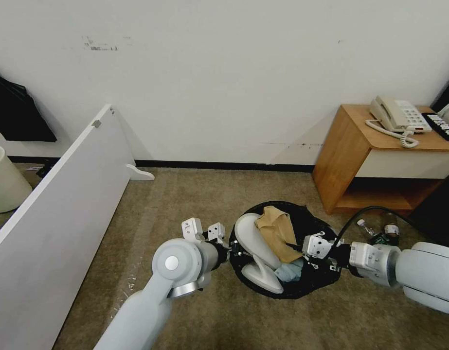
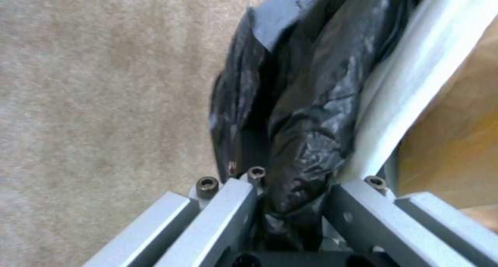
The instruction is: Pick up the trash bin, then pick up the garbage from the floor and place it into the trash bin.
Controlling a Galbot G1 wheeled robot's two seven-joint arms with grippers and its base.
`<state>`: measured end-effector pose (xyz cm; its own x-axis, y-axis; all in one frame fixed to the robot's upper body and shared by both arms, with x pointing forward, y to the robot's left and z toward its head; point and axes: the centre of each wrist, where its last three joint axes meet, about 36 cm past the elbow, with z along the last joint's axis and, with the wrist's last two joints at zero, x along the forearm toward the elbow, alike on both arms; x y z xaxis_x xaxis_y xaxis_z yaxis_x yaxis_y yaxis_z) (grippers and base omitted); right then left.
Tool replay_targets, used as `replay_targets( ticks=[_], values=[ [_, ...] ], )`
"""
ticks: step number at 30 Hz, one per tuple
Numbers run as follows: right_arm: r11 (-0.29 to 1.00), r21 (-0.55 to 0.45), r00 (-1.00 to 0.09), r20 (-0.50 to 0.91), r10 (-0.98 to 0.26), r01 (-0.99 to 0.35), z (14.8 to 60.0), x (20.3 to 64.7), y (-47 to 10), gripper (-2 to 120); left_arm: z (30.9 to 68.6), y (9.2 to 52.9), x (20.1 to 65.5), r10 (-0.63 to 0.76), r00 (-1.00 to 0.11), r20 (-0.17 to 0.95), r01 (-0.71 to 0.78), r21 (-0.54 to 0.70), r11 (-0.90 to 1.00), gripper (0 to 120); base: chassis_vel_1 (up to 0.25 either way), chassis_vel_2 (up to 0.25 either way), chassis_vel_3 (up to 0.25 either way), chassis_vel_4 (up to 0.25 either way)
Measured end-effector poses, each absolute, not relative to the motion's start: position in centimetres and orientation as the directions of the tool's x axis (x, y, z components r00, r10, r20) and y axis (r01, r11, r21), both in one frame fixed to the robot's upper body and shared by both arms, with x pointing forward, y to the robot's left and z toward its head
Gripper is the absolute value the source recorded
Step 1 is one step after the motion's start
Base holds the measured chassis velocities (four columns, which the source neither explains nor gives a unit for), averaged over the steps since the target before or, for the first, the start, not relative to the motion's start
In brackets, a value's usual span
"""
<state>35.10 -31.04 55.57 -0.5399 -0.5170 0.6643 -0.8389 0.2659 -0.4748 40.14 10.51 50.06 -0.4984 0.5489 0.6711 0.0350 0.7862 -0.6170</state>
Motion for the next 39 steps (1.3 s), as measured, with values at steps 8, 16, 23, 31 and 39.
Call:
replay_targets(
  ticks=[8, 16, 23, 31, 39],
  values=[
    [0.235, -0.46, -0.511, 0.688, -0.516, -0.856, 55.1, 35.6, -30.7, 0, 50.3, 10.1, 40.4, 0.557, -0.502, 0.662, 0.036, -0.627, 0.778, 0, 0.0, 0.0, 0.0, 0.0],
    [0.224, -0.454, -0.499, 0.69, -0.524, -0.862, 54.8, 35.5, -30.5, 0, 49.8, 9.5, 40.6, 0.558, -0.498, 0.664, 0.031, -0.629, 0.777, 0, 0.0, 0.0, 0.0, 0.0],
    [0.236, -0.46, -0.511, 0.678, -0.528, -0.856, 55.1, 35.1, -30.6, 0, 49.4, 9.7, 41.0, 0.546, -0.505, 0.669, 0.016, -0.625, 0.78, 0, 0.0, 0.0, 0.0, 0.0],
    [0.248, -0.482, -0.533, 0.655, -0.535, -0.841, 55.9, 35.0, -30.3, 24, 49.2, 10.1, 41.3, 0.535, -0.509, 0.674, 0.009, -0.618, 0.786, 0, 0.0, 0.0, 0.0, 0.0],
    [0.263, -0.497, -0.553, 0.633, -0.542, -0.827, 57.0, 35.0, -29.9, 59, 48.8, 10.8, 41.5, 0.505, -0.521, 0.689, -0.005, -0.593, 0.805, 0, 0.0, 0.0, 0.0, 0.0]
  ],
)
